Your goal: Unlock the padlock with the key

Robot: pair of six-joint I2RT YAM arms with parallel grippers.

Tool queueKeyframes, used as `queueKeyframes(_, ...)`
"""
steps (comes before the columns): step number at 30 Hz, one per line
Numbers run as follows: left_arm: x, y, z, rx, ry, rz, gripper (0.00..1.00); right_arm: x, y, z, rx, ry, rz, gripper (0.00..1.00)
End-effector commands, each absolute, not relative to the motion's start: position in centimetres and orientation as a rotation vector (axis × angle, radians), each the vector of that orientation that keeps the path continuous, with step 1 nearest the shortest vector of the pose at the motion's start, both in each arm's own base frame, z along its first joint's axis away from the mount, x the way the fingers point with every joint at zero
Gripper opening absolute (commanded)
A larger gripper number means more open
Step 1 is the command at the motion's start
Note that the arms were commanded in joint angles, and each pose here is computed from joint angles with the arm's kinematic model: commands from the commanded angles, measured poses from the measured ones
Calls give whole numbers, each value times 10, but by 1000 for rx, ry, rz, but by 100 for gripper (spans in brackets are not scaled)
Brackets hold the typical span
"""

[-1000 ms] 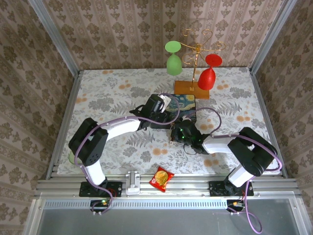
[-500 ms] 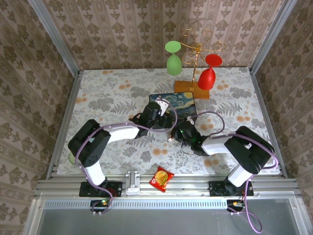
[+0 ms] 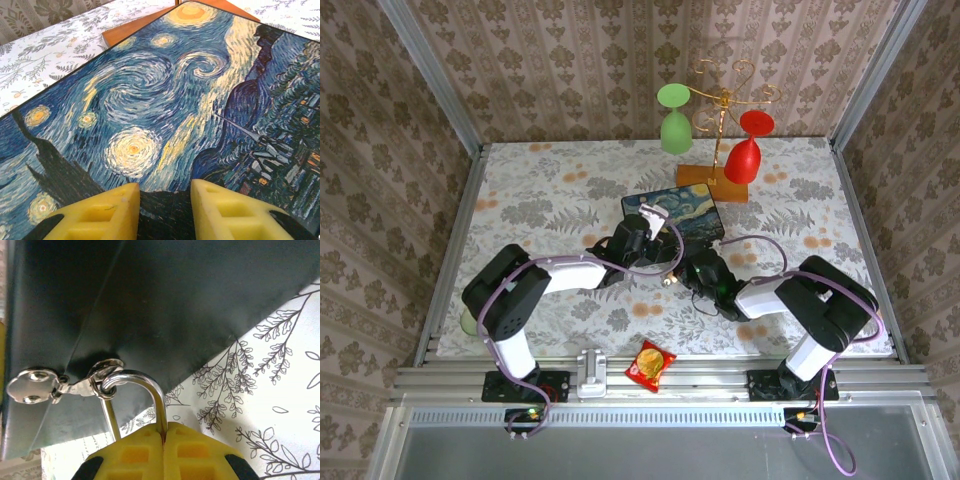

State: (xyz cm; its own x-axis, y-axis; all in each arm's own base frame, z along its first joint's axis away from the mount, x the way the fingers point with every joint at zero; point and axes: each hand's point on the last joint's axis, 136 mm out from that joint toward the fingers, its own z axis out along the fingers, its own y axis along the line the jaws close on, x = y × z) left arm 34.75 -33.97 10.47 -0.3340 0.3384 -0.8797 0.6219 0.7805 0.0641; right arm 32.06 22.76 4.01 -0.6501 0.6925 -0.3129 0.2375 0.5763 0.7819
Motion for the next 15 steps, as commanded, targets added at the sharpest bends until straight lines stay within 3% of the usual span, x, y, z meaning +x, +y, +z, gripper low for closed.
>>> queueKeyframes(1, 312, -290, 7, 897, 2226, -128, 31, 332, 202, 39, 851, 2129, 878, 1)
queueKeyframes(15, 311, -283, 2, 884, 2224, -137, 30, 343, 174, 56, 895, 2096, 845, 1)
